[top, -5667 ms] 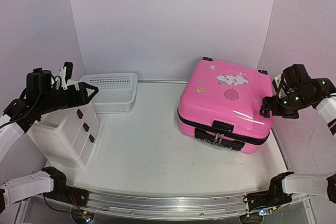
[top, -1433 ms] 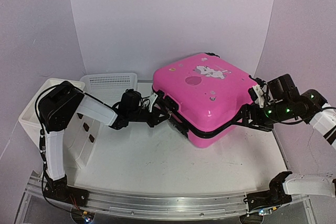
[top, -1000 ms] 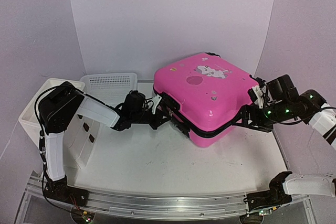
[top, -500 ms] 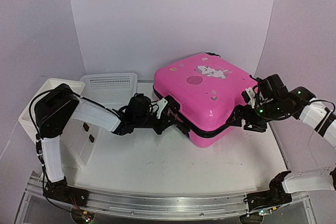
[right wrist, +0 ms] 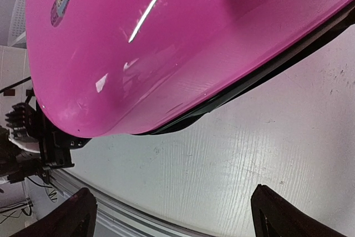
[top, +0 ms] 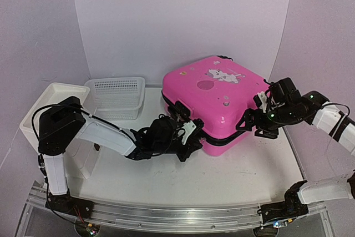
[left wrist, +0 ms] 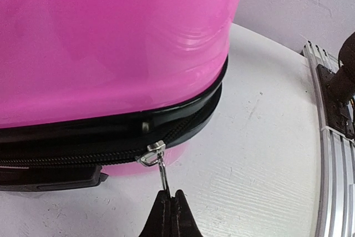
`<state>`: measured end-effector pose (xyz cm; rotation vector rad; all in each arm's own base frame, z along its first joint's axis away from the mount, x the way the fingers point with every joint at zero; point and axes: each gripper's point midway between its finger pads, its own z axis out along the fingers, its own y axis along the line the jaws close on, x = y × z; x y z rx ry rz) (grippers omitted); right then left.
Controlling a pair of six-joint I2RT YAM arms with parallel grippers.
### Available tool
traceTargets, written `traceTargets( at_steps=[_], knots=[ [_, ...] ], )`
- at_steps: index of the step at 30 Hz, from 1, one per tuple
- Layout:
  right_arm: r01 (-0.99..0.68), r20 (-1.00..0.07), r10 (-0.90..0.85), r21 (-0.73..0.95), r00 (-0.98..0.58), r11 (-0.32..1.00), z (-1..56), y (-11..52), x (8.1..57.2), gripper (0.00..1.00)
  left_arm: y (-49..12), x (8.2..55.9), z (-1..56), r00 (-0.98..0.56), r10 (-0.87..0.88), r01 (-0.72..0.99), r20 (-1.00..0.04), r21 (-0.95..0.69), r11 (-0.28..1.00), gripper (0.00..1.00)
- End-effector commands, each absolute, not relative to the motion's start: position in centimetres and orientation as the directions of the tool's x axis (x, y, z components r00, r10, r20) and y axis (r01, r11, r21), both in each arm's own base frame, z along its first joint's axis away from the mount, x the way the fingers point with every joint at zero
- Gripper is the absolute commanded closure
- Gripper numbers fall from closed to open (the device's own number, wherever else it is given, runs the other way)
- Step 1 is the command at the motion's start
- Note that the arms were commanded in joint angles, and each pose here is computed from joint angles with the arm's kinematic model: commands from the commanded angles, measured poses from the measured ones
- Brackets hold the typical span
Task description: Open, take out, and arrange the luggage
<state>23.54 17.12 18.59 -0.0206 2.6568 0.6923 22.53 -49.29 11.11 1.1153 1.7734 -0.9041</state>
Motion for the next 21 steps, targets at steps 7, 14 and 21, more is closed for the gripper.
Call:
traceTargets(
  at_steps=[7,14,21],
  knots=[
    [-0.059,-0.418,0.197,0.526,-0.887,0.849,20.1,17.8,25.8,0.02,-55.3,17.2,17.4,-0.171,0.221,0.938,-0.960,-0.090,0.334,1.00],
    [0.054,-0.464,0.320,0.501,-0.826,0.864,20.4,15.2,26.0,0.02,-58.2,15.7,17.8,-0.163,0.198,0.911,-0.966,-0.071,0.406,1.00],
    [0.083,-0.460,0.340,0.492,-0.820,0.867,20.0,14.5,25.4,0.02,-61.7,14.3,17.3,-0.180,0.188,0.922,-0.966,-0.098,0.375,1.00]
  ],
)
